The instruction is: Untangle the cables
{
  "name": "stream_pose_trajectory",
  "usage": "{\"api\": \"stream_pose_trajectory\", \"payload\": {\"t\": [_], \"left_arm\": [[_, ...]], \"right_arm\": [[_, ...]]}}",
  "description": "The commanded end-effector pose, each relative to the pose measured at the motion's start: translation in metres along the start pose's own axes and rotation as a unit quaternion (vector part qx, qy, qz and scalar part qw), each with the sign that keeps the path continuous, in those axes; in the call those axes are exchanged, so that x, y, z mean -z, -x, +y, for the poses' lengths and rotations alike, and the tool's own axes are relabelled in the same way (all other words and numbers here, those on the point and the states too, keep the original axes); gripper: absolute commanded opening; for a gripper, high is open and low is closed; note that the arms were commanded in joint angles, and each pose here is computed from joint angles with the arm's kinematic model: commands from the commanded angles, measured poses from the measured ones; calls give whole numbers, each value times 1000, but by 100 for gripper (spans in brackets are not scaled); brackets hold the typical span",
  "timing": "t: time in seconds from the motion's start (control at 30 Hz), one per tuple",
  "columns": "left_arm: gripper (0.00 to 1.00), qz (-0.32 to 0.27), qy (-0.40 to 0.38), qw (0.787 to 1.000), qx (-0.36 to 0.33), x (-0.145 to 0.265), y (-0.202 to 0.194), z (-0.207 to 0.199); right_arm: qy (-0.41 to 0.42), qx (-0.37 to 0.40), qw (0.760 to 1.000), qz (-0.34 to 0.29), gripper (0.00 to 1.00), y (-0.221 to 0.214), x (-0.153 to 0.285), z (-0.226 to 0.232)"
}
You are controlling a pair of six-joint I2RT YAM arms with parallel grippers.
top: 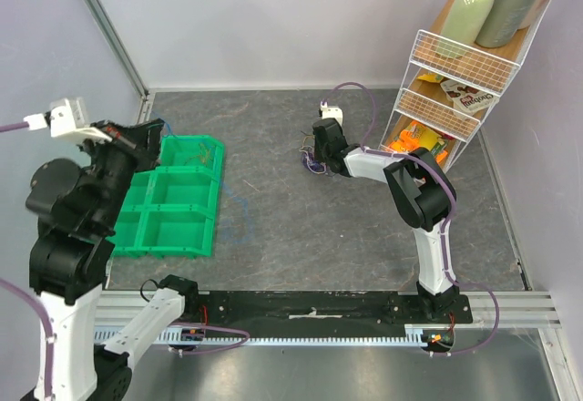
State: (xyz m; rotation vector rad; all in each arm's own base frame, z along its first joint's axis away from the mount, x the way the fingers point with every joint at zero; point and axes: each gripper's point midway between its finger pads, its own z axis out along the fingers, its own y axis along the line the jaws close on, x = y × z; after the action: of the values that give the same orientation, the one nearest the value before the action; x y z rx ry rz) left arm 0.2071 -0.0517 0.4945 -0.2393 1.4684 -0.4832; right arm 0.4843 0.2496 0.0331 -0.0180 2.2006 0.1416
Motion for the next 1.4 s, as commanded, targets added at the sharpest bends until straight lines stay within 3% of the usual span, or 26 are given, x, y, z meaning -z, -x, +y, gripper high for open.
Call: {"api": "stream_pose_trajectory", "payload": {"t": [0.0, 0.33, 0.63, 1.07, 1.37], "left_arm": [[2, -11, 23, 1000, -18, -7, 14, 4], [2, 1, 102, 994, -29, -55, -2, 30], [2, -30, 150, 987, -50, -77, 17, 41], [2, -125, 151, 979, -50, -71, 91, 23], [2, -157, 145, 976, -46, -66, 120, 13]], "right_arm": [[-3, 8, 1000, 11, 23, 1, 1, -3], [2, 6, 1000, 12, 23, 1, 1, -2], [10, 2, 1000, 12, 24, 2, -1, 3], [23, 0, 1000, 20, 24, -3, -5, 8], [31, -3, 999, 24, 24, -4, -7, 12]]}}
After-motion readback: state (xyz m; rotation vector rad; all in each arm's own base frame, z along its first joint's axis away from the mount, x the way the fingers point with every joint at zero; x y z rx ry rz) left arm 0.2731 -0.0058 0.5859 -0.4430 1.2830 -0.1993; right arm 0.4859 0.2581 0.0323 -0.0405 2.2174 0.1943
